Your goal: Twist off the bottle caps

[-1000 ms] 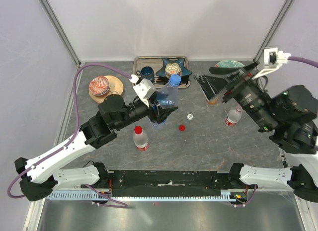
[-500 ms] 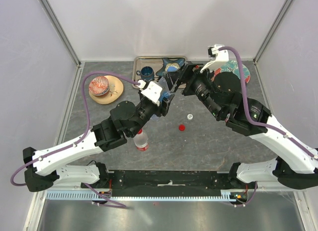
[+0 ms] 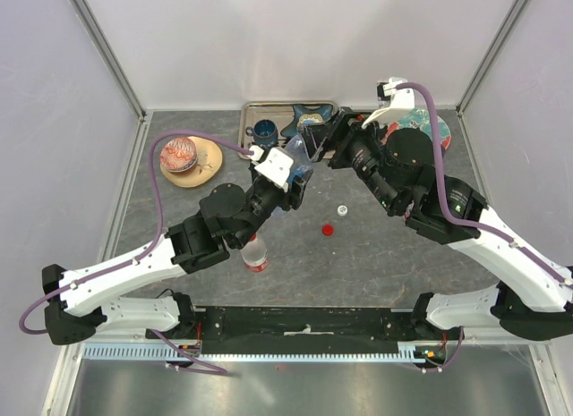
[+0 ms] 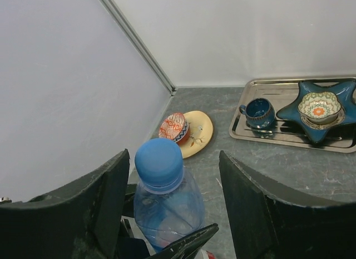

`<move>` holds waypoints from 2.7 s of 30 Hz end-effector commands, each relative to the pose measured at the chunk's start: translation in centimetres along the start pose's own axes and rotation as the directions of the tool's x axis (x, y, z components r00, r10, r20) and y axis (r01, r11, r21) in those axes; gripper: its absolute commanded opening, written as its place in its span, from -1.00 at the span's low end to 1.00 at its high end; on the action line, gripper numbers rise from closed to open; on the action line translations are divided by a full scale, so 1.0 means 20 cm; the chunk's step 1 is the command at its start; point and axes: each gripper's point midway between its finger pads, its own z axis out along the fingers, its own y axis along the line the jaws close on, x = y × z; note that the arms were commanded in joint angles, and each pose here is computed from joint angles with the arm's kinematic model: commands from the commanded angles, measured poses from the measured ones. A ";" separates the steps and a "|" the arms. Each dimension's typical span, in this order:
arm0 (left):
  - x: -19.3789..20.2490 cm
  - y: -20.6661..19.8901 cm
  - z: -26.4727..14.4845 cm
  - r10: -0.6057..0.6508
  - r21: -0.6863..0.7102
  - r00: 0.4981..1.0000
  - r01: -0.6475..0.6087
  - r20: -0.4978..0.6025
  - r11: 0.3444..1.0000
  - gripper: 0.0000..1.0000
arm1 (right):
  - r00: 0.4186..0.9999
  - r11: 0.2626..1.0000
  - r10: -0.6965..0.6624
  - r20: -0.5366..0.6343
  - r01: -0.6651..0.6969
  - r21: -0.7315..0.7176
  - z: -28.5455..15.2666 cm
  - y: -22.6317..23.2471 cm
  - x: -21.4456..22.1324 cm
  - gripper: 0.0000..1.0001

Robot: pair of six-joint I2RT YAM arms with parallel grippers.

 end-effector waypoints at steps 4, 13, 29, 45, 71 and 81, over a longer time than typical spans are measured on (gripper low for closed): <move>-0.09 0.03 -0.01 -0.011 -0.027 0.998 0.013 0.061 1.000 -0.04 | 1.000 1.000 0.008 0.024 -0.008 -0.019 0.02 0.04 -0.04 0.38; -0.09 0.03 -0.01 -0.013 -0.022 0.998 0.015 0.059 1.000 -0.03 | 1.000 1.000 -0.010 0.016 0.010 -0.026 0.02 0.04 -0.02 -0.42; -0.43 -0.49 -0.50 -0.252 0.773 0.967 0.133 0.036 0.620 0.11 | 0.962 0.842 -0.271 -0.042 0.215 -0.495 -0.34 0.29 -0.04 -1.00; -0.52 -0.55 -0.78 -0.333 0.969 0.915 0.246 -0.227 0.017 0.13 | 0.923 0.363 -0.384 0.036 0.187 -0.913 -0.84 0.54 0.06 -1.00; -0.29 -0.45 -0.61 -0.330 0.899 0.924 0.302 -0.194 0.316 0.10 | 0.959 0.965 -0.261 0.111 0.259 0.036 -0.52 -0.39 -0.25 -1.00; -0.27 -0.19 -0.74 -0.377 0.719 0.926 0.260 0.002 0.645 0.11 | 0.932 0.901 -0.203 -0.300 0.298 0.316 -0.45 -0.98 0.85 -1.00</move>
